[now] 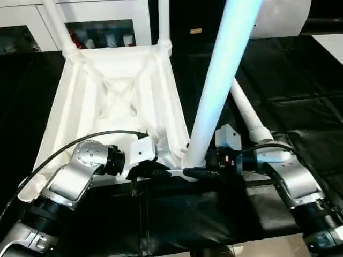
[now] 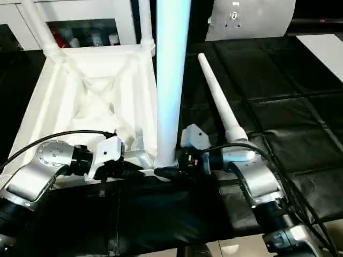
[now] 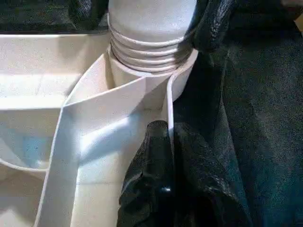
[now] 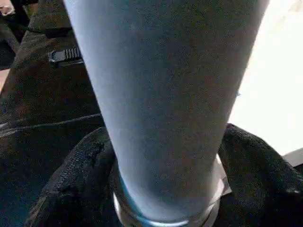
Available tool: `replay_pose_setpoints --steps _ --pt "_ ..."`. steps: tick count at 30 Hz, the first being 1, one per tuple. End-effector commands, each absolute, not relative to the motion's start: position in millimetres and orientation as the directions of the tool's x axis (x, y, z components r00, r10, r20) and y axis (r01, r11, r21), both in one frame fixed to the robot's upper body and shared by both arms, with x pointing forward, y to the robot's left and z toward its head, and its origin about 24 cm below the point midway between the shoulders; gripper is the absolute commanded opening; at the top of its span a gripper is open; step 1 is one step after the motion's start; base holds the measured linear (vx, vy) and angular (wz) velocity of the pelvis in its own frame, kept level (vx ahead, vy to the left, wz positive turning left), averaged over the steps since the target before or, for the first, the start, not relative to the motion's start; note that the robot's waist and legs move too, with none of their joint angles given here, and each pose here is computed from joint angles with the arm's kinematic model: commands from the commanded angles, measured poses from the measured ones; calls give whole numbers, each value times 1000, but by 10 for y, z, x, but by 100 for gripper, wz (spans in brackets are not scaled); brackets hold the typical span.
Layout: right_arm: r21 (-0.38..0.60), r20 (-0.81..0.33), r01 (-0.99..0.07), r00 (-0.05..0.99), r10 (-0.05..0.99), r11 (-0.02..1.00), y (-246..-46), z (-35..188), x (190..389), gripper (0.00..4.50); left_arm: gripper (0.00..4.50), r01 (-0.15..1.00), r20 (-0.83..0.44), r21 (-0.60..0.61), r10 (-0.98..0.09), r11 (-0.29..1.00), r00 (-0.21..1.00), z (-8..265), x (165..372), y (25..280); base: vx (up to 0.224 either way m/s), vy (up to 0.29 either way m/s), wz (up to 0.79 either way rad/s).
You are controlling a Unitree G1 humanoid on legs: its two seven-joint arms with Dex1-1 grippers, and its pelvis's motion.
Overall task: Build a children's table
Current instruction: Rotate leg to tighten
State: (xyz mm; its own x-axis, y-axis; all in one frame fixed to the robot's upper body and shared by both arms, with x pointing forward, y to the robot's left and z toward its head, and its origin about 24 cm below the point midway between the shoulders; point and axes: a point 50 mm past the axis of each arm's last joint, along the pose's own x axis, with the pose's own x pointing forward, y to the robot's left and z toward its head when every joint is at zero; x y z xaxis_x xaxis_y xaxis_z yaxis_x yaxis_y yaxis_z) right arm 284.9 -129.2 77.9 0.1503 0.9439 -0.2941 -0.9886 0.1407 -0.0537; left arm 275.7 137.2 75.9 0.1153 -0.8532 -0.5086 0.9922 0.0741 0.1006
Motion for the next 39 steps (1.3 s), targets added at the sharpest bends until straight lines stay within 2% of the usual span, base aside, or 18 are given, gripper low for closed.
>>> replay_pose_setpoints --steps 1,4,7,16,19,21,24,25,26,27,29,30,32,34,39 --pt "-50 -295 -993 120 948 110 -1272 778 2845 323 0 998 -529 58 -848 -9 24 695 2700 1311 0 0 0" --pt "-37 -298 -995 104 949 98 -1273 763 2849 288 0 998 -529 59 -848 -13 20 692 2701 1312 0 0 0" --pt "-32 -297 -995 98 950 93 -1275 756 2851 275 0 998 -529 59 -849 -14 19 691 2700 1312 0 0 0" --pt "8 -285 -997 67 956 72 -1267 718 2813 267 0 999 -515 47 -857 -6 20 680 2685 1312 0 0 0" --pt "54 -248 -994 81 965 97 -1221 703 2767 267 0 998 -493 47 -867 51 68 691 2684 1292 0 0 0" --pt "84 -231 -981 152 961 175 -1096 671 2704 267 0 986 -485 54 -859 157 163 684 2690 1241 0 0 0" --pt "93 -224 -965 220 950 245 -995 644 2664 267 0 970 -467 54 -853 236 234 684 2696 1192 0 0 0" --pt "113 -213 -937 303 929 332 -869 603 2623 267 0 945 -442 54 -841 322 312 692 2706 1114 0 0 0" --pt "117 -212 -930 319 924 348 -846 596 2616 266 0 940 -438 54 -838 337 326 693 2707 1101 0 0 0" --pt "149 -204 -896 387 899 419 -742 566 2588 266 0 915 -423 50 -822 400 382 700 2708 1035 0 0 0" --pt "178 -198 -858 449 871 482 -659 550 2580 266 0 893 -412 40 -807 449 424 707 2705 976 -26 6 -6" --pt "248 -206 -734 598 775 632 -510 517 2623 266 0 829 -386 30 -758 559 525 728 2715 857 0 0 0" --pt "248 -206 -734 598 775 632 -510 517 2623 266 0 829 -386 30 -758 559 525 728 2715 857 0 0 0" --pt "264 -225 -655 671 706 708 -431 504 2659 266 0 771 -370 37 -708 636 602 752 2733 770 0 0 0" --pt "247 -253 -594 723 643 765 -361 495 2696 266 0 698 -339 51 -645 714 685 798 2764 678 0 0 0"
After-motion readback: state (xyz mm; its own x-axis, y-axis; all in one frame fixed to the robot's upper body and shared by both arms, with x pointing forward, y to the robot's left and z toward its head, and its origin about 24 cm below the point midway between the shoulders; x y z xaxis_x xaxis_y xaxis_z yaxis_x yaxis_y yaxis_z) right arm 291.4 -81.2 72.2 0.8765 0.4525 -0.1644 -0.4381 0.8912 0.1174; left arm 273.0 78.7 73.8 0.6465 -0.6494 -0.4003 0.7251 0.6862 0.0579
